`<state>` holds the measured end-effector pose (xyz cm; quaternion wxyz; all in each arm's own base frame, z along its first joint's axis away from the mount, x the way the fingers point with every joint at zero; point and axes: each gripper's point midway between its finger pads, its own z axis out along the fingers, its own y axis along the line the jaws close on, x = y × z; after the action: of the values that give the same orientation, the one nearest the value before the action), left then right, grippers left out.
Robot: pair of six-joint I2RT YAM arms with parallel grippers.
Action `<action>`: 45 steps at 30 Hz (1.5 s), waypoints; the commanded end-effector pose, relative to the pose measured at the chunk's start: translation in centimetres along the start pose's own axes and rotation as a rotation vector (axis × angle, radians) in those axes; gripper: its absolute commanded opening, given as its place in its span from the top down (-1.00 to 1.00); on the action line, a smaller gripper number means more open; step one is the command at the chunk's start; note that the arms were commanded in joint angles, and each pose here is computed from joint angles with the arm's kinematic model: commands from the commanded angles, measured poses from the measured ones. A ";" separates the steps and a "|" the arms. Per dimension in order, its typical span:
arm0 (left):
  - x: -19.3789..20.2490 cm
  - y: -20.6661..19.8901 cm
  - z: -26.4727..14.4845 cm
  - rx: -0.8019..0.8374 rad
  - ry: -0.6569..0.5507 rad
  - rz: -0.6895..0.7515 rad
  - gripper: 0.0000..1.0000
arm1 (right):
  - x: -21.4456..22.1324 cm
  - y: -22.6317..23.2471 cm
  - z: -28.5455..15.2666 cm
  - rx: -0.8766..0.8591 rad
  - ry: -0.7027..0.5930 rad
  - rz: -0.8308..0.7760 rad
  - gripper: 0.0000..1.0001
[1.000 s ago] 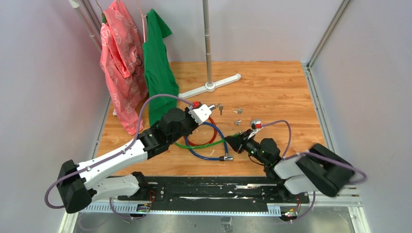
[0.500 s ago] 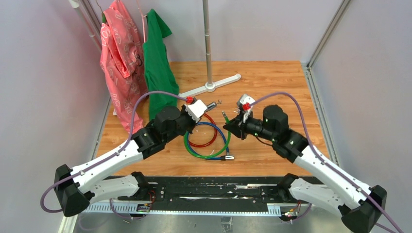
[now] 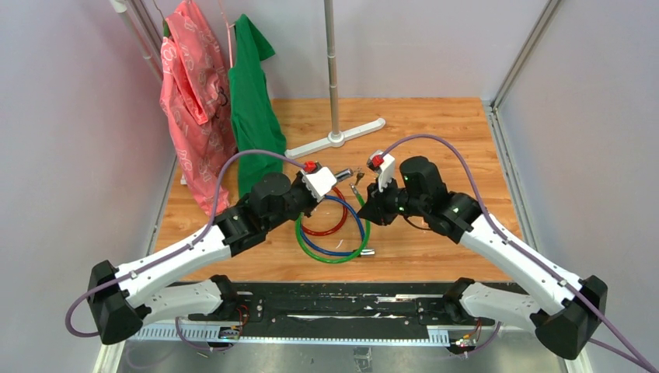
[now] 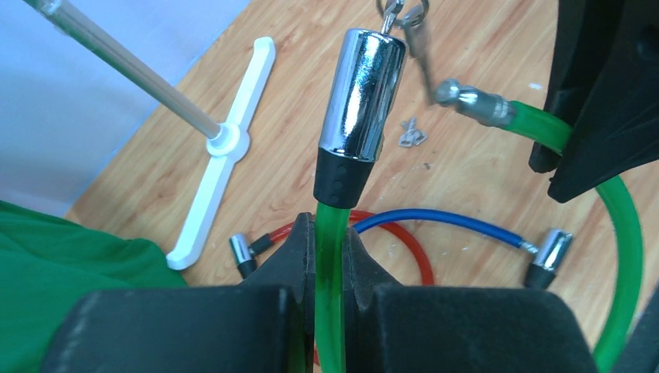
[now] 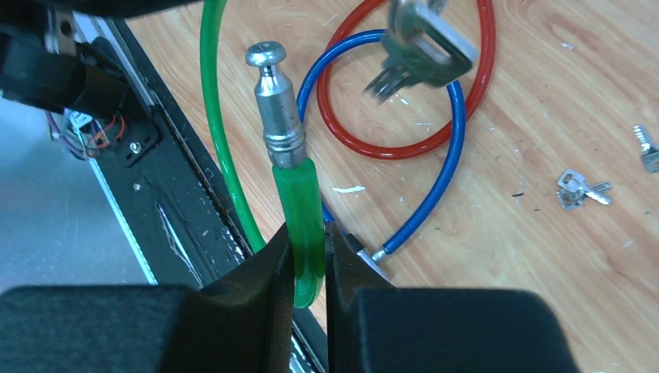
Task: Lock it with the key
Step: Pick up the lock from the center of the board.
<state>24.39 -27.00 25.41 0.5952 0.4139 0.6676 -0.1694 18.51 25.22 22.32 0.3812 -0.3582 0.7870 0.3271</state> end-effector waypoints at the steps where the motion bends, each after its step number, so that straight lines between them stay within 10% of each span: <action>1: -0.2 0.9 1.0 -0.082 -0.029 0.118 1.00 | -1.2 1.3 1.8 -0.055 -0.037 0.135 1.00; 45: -0.1 -0.1 1.6 -0.030 -0.058 0.287 1.00 | -3.6 1.2 4.6 -0.069 -0.066 0.175 1.00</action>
<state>26.32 -26.45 23.61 0.6145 0.4703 0.6308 -0.0585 20.53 28.87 20.54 0.3385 -0.2784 0.8190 0.3704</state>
